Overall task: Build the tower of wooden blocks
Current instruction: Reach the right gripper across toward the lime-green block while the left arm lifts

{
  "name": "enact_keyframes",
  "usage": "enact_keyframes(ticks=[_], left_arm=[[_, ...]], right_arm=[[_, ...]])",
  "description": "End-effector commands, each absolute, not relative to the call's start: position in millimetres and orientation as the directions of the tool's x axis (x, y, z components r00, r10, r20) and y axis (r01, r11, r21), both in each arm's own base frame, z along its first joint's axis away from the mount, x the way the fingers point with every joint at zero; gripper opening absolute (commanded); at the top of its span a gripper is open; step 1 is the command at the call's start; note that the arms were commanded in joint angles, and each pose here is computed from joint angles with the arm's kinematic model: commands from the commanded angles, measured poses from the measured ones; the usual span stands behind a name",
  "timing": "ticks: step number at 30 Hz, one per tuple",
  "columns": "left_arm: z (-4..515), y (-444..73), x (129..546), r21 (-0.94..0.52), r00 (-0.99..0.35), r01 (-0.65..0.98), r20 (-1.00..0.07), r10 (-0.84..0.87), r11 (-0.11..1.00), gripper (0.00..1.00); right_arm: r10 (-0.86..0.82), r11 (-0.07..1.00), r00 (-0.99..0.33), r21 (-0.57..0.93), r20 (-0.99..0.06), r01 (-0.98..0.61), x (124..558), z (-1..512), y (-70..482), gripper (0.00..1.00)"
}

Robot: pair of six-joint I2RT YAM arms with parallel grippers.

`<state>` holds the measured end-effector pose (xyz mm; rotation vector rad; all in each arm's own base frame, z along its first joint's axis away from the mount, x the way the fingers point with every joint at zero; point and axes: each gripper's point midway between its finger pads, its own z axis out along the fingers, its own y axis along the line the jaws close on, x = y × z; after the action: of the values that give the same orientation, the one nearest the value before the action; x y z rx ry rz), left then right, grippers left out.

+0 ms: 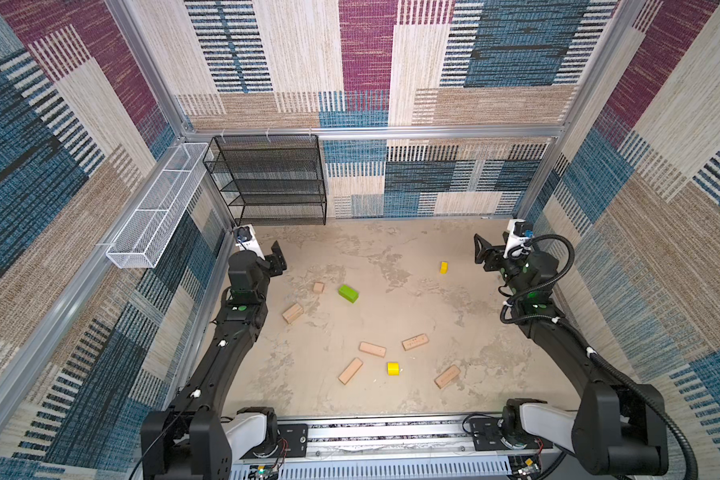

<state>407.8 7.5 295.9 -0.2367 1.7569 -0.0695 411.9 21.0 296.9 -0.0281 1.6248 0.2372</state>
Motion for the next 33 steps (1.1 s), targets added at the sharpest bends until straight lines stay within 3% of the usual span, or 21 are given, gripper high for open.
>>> enact_keyframes(ticks=[1, 3, 6, 13, 21, 27, 33], left_arm=[[276, -32, 400, -0.389, -0.392, -0.028, -0.843, -0.368, 0.921, 0.76], [282, -57, 401, -0.466, -0.464, 0.035, -0.791, -0.399, 0.884, 0.76], [296, -104, 398, -0.489, -0.577, 0.166, -0.752, -0.318, 0.856, 0.76], [299, -171, 363, -0.336, -0.612, 0.366, -0.79, -0.048, 0.868, 0.76], [238, -133, 319, -0.217, -0.657, 0.267, -0.754, 0.012, 0.939, 0.75], [223, -107, 300, -0.128, -0.687, 0.196, -0.725, 0.043, 0.972, 0.74], [215, -93, 291, -0.031, -0.673, 0.186, -0.732, 0.105, 0.982, 0.74]], right_arm=[[0.229, 0.945, -0.292, 0.284, -0.929, -0.163, 405, 271, 34, 0.83], [0.234, 0.936, -0.34, 0.306, -0.911, -0.177, 405, 274, 45, 0.82], [0.201, 0.932, -0.405, 0.301, -0.892, -0.2, 405, 280, 68, 0.81], [0.032, 0.902, -0.499, 0.24, -0.866, -0.358, 400, 294, 153, 0.79], [-0.144, 0.837, -0.511, 0.17, -0.848, -0.519, 392, 306, 238, 0.77], [-0.291, 0.814, -0.494, 0.059, -0.819, -0.577, 388, 295, 296, 0.76], [-0.459, 0.779, -0.496, -0.065, -0.737, -0.624, 371, 252, 350, 0.64]])
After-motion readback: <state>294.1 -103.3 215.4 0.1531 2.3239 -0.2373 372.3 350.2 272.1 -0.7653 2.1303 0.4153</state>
